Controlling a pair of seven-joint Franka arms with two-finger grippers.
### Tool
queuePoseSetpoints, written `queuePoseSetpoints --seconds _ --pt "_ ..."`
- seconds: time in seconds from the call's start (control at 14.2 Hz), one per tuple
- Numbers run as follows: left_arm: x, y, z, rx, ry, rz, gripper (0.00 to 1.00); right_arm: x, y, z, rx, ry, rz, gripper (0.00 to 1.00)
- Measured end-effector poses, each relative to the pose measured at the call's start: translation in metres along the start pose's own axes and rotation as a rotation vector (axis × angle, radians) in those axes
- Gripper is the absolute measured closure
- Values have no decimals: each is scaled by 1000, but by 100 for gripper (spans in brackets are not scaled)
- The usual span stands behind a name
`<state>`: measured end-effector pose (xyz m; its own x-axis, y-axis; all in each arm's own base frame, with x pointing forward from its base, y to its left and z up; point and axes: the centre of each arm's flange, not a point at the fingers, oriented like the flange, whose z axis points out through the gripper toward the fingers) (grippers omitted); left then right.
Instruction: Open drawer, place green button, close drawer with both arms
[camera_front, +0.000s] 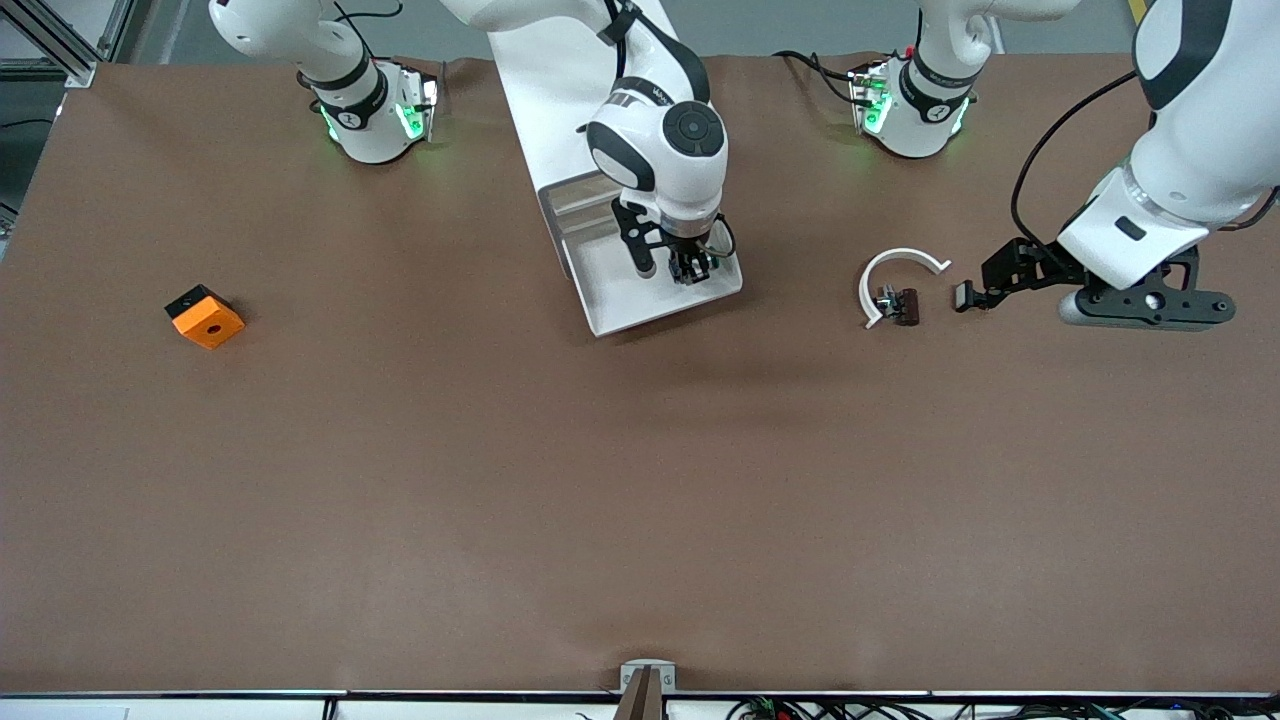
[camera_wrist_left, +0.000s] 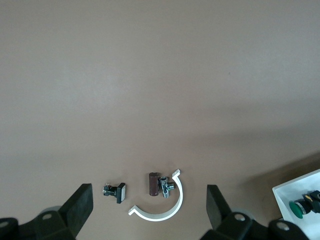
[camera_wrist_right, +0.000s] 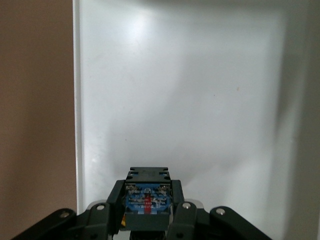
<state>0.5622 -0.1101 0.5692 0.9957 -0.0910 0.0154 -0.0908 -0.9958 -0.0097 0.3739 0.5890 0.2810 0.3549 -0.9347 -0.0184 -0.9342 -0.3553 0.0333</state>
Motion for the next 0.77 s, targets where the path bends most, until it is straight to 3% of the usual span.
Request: queuePoseSetpoints --seconds 0.07,0.14,0.56,0.77 --pt "2 1 8 2 -14 2 0 0 0 0 1 -1 0 59" --pt "5 3 18 4 -27 4 0 -1 -1 0 2 -1 -2 52" --pt "31 44 88 10 -63 44 0 4 -14 -20 9 0 -100 0" --pt "31 102 129 21 -90 54 0 26 -35 -48 -19 12 -225 0"
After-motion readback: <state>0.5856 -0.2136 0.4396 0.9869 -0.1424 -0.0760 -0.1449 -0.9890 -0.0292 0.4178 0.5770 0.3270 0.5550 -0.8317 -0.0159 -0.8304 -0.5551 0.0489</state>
